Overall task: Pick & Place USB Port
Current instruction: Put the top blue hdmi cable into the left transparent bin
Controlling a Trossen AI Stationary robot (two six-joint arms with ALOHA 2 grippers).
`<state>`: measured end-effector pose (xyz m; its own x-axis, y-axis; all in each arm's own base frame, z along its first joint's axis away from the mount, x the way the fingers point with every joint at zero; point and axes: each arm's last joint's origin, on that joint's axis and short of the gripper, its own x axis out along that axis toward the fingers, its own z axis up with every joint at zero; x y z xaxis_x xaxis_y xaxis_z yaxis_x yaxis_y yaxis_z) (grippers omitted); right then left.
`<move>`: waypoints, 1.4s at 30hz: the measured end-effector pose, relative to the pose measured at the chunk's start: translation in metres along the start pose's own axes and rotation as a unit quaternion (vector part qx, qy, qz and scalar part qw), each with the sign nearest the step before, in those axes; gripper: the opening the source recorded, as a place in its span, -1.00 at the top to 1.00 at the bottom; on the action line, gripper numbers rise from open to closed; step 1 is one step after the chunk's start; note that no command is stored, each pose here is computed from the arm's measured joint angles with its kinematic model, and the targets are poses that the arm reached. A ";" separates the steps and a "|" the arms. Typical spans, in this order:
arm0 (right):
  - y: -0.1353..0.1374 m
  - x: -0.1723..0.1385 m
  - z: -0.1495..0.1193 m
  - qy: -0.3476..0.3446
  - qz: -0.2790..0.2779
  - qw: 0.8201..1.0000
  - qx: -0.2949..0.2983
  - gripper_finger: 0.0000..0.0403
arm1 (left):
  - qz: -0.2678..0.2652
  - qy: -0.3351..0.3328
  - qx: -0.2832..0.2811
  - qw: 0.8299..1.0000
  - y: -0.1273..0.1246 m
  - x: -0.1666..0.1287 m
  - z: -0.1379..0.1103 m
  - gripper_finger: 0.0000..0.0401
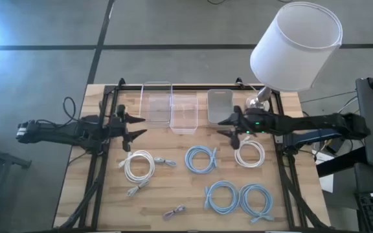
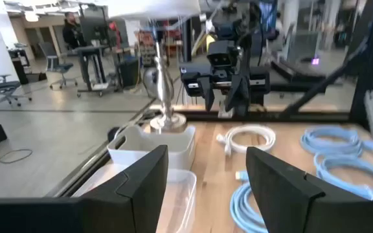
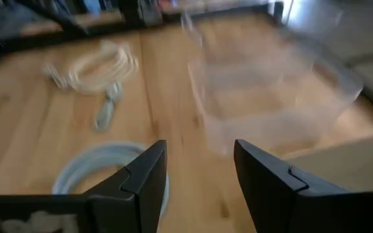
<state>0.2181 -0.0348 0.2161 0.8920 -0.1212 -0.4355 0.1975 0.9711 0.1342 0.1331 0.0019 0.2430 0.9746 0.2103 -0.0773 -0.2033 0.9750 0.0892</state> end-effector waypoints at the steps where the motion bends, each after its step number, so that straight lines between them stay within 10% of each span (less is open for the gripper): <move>1: 0.000 0.007 0.000 0.018 -0.003 1.000 0.008 0.12 | 0.000 0.005 0.001 1.000 -0.001 0.002 0.000 -0.06; 32: 0.043 0.138 -0.023 0.399 -0.003 0.917 -0.012 0.14 | 0.004 0.045 -0.003 0.999 -0.004 0.017 -0.007 -0.06; 42: 0.044 0.154 -0.023 0.463 -0.027 0.886 -0.014 0.45 | 0.004 0.045 -0.006 0.999 -0.004 0.017 -0.007 -0.06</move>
<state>0.3549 -0.0062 0.1348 0.1632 0.0406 -0.9858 0.2087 0.9751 0.0747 0.1500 0.0016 0.2348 0.9609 0.2223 -0.1654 -0.2118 0.9742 0.0784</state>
